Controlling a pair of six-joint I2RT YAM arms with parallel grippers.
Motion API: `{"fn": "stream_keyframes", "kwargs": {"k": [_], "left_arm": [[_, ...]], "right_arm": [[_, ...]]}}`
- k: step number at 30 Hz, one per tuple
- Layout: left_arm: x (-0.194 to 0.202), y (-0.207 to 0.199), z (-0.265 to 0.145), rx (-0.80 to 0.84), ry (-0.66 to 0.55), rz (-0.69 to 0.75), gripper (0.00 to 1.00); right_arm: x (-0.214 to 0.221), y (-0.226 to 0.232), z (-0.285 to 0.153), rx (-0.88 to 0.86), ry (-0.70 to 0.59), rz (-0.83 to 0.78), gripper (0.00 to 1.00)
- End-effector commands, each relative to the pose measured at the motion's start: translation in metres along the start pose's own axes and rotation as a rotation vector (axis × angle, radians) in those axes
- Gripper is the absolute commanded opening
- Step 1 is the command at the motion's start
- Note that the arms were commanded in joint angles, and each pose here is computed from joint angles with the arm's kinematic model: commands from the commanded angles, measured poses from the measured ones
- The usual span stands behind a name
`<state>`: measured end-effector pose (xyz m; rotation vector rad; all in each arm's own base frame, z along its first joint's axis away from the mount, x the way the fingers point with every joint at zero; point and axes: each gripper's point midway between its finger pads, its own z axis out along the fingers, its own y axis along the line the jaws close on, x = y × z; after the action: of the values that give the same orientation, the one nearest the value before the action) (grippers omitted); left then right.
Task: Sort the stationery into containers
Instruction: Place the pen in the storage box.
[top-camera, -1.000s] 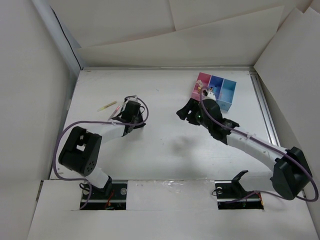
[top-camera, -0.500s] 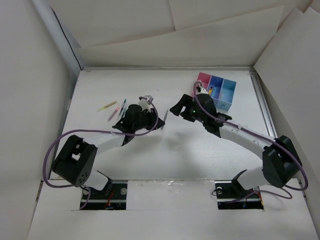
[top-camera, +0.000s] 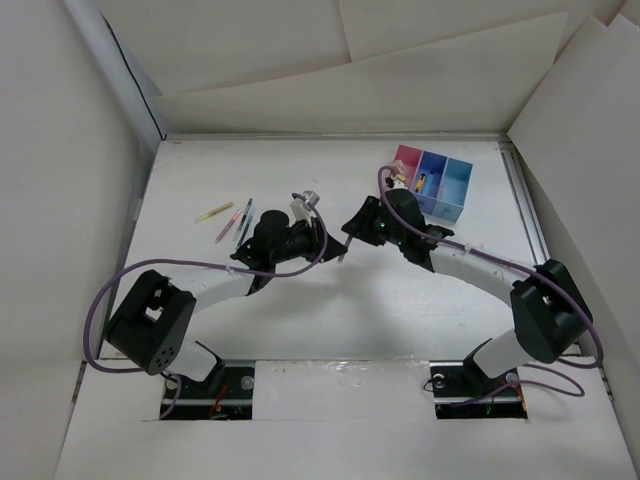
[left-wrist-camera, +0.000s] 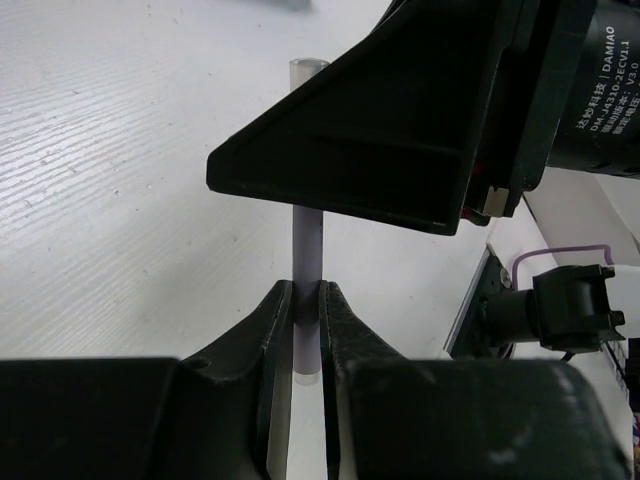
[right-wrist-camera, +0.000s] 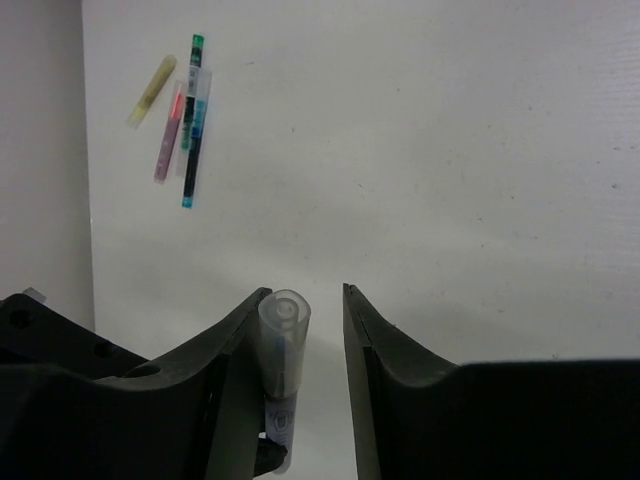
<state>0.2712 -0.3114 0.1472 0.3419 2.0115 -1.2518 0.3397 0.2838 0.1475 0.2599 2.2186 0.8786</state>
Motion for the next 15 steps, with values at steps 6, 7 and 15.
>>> {"fn": "stream_keyframes", "kwargs": {"k": [6,7,15], "left_arm": [[-0.027,-0.031,-0.008,0.105,-0.087,0.023,0.03],[-0.029,-0.033,-0.008,0.112,-0.095,0.019,0.06],[-0.032,-0.035,-0.008,0.123,-0.122,0.042,0.58]], "right_arm": [[-0.016,0.029,-0.013,-0.073,-0.083,0.009,0.13],[-0.019,0.033,-0.017,-0.083,-0.091,0.009,0.06],[-0.045,0.014,-0.019,-0.001,-0.166,0.031,0.0]]}}
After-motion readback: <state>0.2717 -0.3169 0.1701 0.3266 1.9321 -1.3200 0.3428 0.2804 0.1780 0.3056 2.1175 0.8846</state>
